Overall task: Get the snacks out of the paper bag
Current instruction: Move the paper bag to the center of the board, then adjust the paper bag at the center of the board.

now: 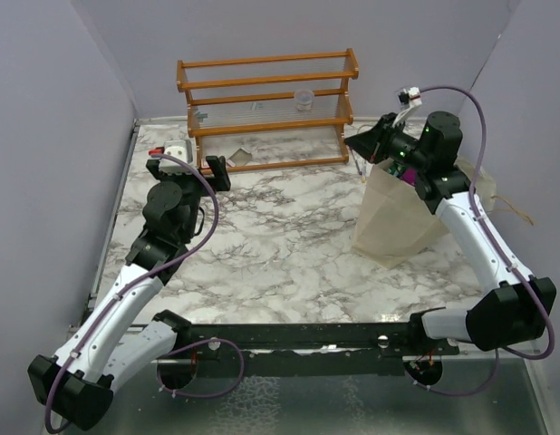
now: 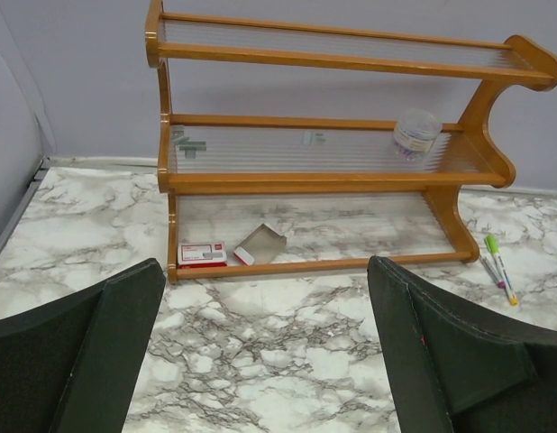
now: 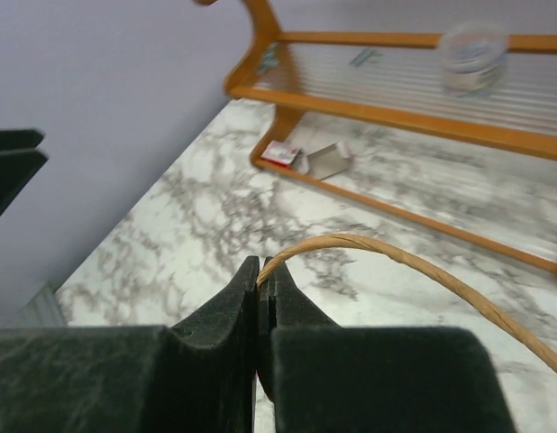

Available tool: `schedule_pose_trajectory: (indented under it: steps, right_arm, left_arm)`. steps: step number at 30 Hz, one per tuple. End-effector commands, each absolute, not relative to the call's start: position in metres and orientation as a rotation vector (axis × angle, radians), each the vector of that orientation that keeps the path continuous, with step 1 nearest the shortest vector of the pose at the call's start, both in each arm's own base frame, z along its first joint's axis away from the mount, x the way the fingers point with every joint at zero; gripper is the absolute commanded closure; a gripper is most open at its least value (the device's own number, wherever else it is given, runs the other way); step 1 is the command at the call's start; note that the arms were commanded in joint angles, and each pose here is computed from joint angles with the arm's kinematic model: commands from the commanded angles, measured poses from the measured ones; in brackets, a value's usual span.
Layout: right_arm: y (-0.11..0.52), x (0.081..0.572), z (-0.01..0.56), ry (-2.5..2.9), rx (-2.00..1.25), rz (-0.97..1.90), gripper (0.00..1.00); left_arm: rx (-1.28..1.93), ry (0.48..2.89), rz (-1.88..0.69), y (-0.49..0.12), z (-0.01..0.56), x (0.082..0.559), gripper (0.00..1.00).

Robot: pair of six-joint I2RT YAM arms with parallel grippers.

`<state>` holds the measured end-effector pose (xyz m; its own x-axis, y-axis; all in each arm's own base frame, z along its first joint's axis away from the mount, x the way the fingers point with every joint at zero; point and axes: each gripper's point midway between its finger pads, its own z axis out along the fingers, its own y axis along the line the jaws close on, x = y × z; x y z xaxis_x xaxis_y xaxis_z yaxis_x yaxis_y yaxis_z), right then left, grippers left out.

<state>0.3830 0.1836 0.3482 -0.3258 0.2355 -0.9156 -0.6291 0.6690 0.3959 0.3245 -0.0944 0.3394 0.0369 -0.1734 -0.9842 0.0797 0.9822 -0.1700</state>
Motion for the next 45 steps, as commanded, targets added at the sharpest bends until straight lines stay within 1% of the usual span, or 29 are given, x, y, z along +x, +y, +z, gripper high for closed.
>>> schedule_pose_trajectory:
  steps: [1, 6, 11, 16, 21, 24, 26, 27, 28, 30, 32, 33, 38, 40, 42, 45]
  right_arm:
    - [0.24, 0.332, 0.348, 1.679, -0.517, 1.123, 0.98]
    - [0.291, 0.305, 0.35, 1.647, -0.612, 1.219, 0.97]
    - [0.333, 0.3, 0.346, 1.638, -0.668, 1.305, 0.96]
    - [0.363, 0.295, 0.351, 1.63, -0.708, 1.369, 0.88]
    - [0.358, 0.297, 0.352, 1.643, -0.7, 1.307, 0.79]
    - [0.344, 0.302, 0.352, 1.66, -0.673, 1.186, 0.7]
    - [0.33, 0.307, 0.353, 1.675, -0.644, 1.08, 0.6]
    - [0.321, 0.31, 0.354, 1.679, -0.623, 1.016, 0.54]
    - [0.312, 0.313, 0.354, 1.685, -0.604, 0.957, 0.45]
    - [0.29, 0.317, 0.357, 1.685, -0.555, 0.827, 0.36]
    - [0.267, 0.32, 0.358, 1.683, -0.522, 0.694, 0.22]
    - [0.255, 0.32, 0.358, 1.692, -0.494, 0.639, 0.19]
    - [0.196, 0.319, 0.349, 1.731, -0.402, 0.343, 0.1]
    - [0.169, 0.317, 0.354, 1.721, -0.327, 0.233, 0.07]
    - [0.14, 0.315, 0.36, 1.706, -0.221, 0.123, 0.01]
    - [0.085, 0.311, 0.369, 1.673, 0.025, -0.096, 0.01]
  left_arm:
    - [-0.088, 1.512, -0.207, -0.097, 0.34, 0.327, 0.01]
    - [-0.083, 1.53, -0.213, -0.1, 0.335, 0.33, 0.01]
    - [-0.082, 1.55, -0.198, -0.099, 0.332, 0.332, 0.02]
    - [-0.089, 1.556, -0.185, -0.097, 0.331, 0.332, 0.02]
    - [-0.083, 1.562, -0.186, -0.098, 0.33, 0.333, 0.02]
    - [-0.081, 1.563, -0.192, -0.099, 0.331, 0.332, 0.02]
    - [-0.08, 1.561, -0.194, -0.099, 0.332, 0.332, 0.02]
    - [-0.078, 1.561, -0.196, -0.099, 0.332, 0.331, 0.02]
    - [-0.079, 1.559, -0.198, -0.099, 0.333, 0.331, 0.02]
    - [-0.08, 1.555, -0.197, -0.098, 0.335, 0.33, 0.02]
    - [-0.082, 1.55, -0.196, -0.098, 0.337, 0.329, 0.02]
    - [-0.083, 1.547, -0.197, -0.097, 0.338, 0.329, 0.02]
    - [-0.081, 1.544, -0.201, -0.098, 0.339, 0.328, 0.02]
    - [-0.079, 1.546, -0.208, -0.099, 0.338, 0.329, 0.02]
    - [-0.075, 1.548, -0.212, -0.1, 0.338, 0.329, 0.02]
    - [-0.073, 1.548, -0.217, -0.101, 0.339, 0.328, 0.02]
